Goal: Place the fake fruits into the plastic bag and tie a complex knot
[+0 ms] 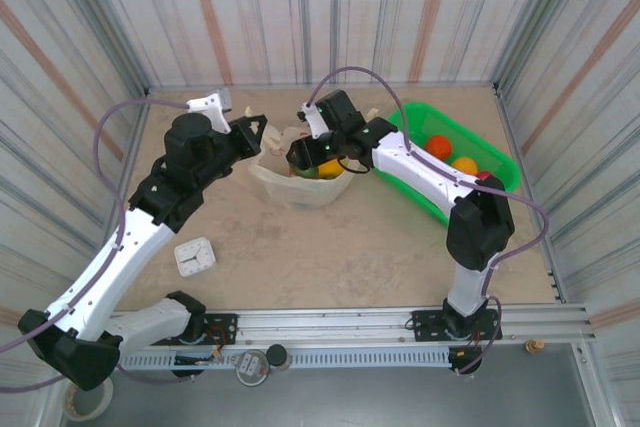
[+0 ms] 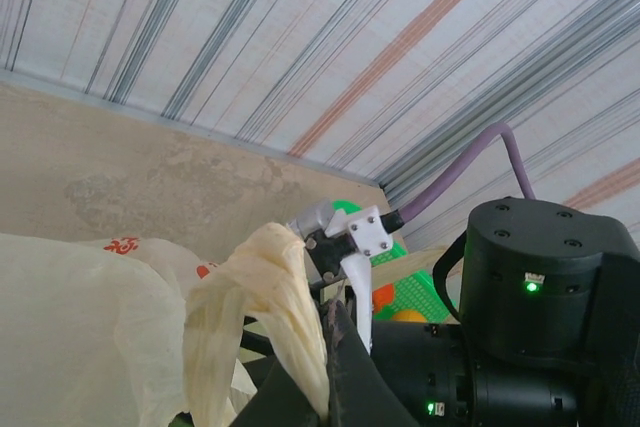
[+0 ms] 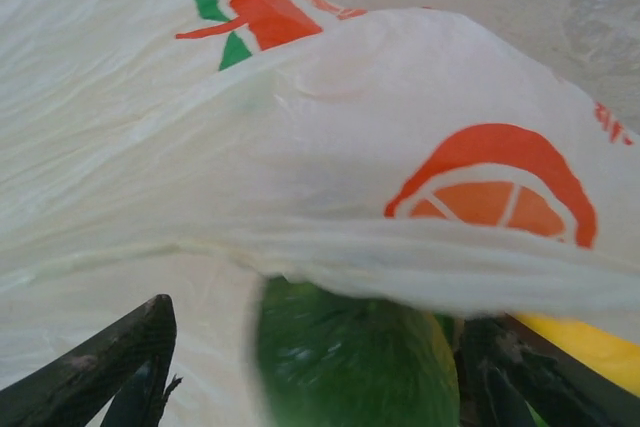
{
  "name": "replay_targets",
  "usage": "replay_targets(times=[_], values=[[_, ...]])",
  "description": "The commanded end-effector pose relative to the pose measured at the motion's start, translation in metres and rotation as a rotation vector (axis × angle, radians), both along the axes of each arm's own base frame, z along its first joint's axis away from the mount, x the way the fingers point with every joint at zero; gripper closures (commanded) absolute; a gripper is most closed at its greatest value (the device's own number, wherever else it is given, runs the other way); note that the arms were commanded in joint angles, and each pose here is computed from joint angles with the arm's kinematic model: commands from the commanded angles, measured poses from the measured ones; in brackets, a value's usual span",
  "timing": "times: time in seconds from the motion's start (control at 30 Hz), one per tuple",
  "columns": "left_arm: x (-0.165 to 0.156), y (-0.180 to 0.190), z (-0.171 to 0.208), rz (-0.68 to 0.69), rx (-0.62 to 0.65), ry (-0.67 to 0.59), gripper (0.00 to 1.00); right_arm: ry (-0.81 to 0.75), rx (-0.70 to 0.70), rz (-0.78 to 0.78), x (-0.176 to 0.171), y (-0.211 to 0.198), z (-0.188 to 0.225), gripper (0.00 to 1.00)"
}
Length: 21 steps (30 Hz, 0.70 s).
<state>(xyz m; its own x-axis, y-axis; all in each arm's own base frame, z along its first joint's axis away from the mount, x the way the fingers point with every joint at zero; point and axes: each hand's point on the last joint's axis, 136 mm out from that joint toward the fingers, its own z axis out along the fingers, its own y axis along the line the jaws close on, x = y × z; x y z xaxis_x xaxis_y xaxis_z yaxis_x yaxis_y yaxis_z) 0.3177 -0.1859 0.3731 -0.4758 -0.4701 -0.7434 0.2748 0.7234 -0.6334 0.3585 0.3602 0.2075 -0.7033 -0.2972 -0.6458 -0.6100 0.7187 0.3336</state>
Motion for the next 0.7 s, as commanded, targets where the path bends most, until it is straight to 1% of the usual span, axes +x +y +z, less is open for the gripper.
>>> replay_targets(times=[0.0, 0.1, 0.17, 0.23, 0.3, 0.33, 0.5, 0.57, 0.67], values=[[0.002, 0.0, 0.002, 0.0, -0.013, -0.016, 1.0, -0.008, 0.016, 0.006, -0.001, 0.003, 0.007, 0.24], [0.003, 0.0, 0.001, 0.001, -0.012, -0.013, 1.0, -0.025, 0.028, 0.007, -0.006, -0.004, 0.019, 0.28], [0.003, 0.0, 0.001, 0.003, -0.011, -0.012, 1.0, -0.041, 0.047, 0.006, -0.01, -0.009, 0.03, 0.37], [0.004, 0.0, 0.0, 0.003, -0.01, -0.01, 1.0, -0.065, 0.072, -0.003, -0.013, -0.017, 0.045, 0.49], [0.005, 0.002, -0.001, 0.009, -0.008, -0.008, 1.0, -0.089, 0.096, -0.008, -0.017, -0.023, 0.06, 0.58], [0.005, 0.001, -0.001, 0.008, -0.008, -0.008, 1.0, -0.1, 0.109, -0.014, -0.018, -0.027, 0.067, 0.61], [0.006, 0.001, -0.003, 0.009, -0.002, -0.002, 1.0, -0.182, 0.162, -0.053, -0.02, -0.05, 0.121, 0.62], [0.007, 0.001, -0.004, 0.01, 0.0, -0.003, 1.0, -0.217, 0.202, -0.083, -0.02, -0.065, 0.144, 0.61], [0.007, 0.001, -0.004, 0.011, 0.0, -0.003, 1.0, -0.259, 0.277, -0.171, -0.013, -0.098, 0.173, 0.61]])
